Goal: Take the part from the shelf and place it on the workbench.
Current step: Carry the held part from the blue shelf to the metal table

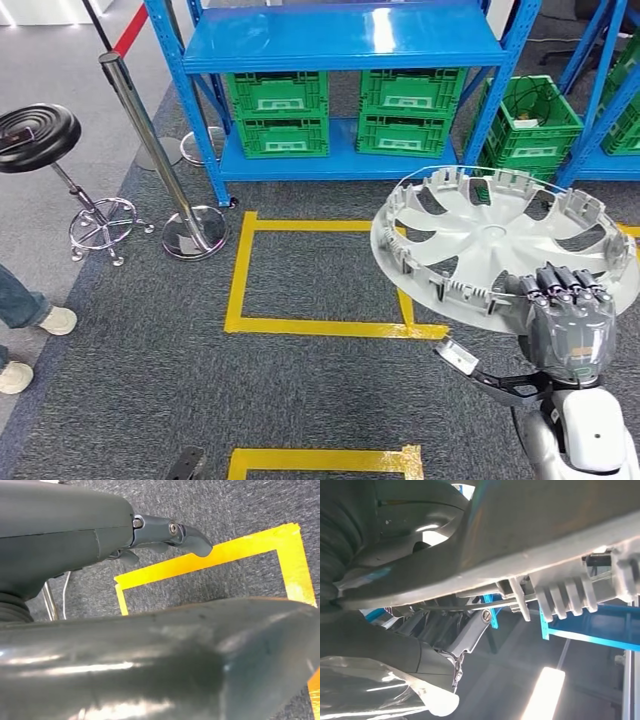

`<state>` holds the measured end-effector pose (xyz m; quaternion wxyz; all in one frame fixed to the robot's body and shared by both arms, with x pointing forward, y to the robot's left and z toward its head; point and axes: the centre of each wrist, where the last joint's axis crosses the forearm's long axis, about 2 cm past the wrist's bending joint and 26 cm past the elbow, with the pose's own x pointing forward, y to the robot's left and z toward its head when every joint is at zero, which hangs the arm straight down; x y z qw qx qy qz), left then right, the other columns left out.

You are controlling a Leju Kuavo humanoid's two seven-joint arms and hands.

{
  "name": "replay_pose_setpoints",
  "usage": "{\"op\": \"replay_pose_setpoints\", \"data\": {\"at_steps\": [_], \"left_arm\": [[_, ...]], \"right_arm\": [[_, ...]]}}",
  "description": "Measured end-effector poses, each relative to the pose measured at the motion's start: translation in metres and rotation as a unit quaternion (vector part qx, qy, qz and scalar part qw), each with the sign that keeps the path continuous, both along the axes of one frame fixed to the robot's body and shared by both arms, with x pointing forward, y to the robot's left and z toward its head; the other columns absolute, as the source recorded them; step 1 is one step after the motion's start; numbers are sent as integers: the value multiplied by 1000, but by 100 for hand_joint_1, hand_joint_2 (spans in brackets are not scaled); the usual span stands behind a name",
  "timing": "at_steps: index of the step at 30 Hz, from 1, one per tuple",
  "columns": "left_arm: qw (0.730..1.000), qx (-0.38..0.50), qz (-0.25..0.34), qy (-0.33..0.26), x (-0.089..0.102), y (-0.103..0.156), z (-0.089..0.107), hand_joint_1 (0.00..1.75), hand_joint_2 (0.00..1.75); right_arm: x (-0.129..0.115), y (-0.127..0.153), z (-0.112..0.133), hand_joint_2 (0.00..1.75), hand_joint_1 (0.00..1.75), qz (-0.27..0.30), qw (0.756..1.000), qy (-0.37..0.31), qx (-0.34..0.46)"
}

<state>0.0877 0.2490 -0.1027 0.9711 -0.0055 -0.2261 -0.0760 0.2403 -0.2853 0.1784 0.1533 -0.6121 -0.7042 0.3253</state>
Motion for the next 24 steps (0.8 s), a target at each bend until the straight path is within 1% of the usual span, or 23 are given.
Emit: {"op": "replay_pose_setpoints", "data": {"at_steps": [24], "left_arm": [[1000, 0, -9, -2, 1, -3, 0, 0, 0]], "right_arm": [[1, 14, 2, 175, 175, 2, 1000, -2, 29]]}}
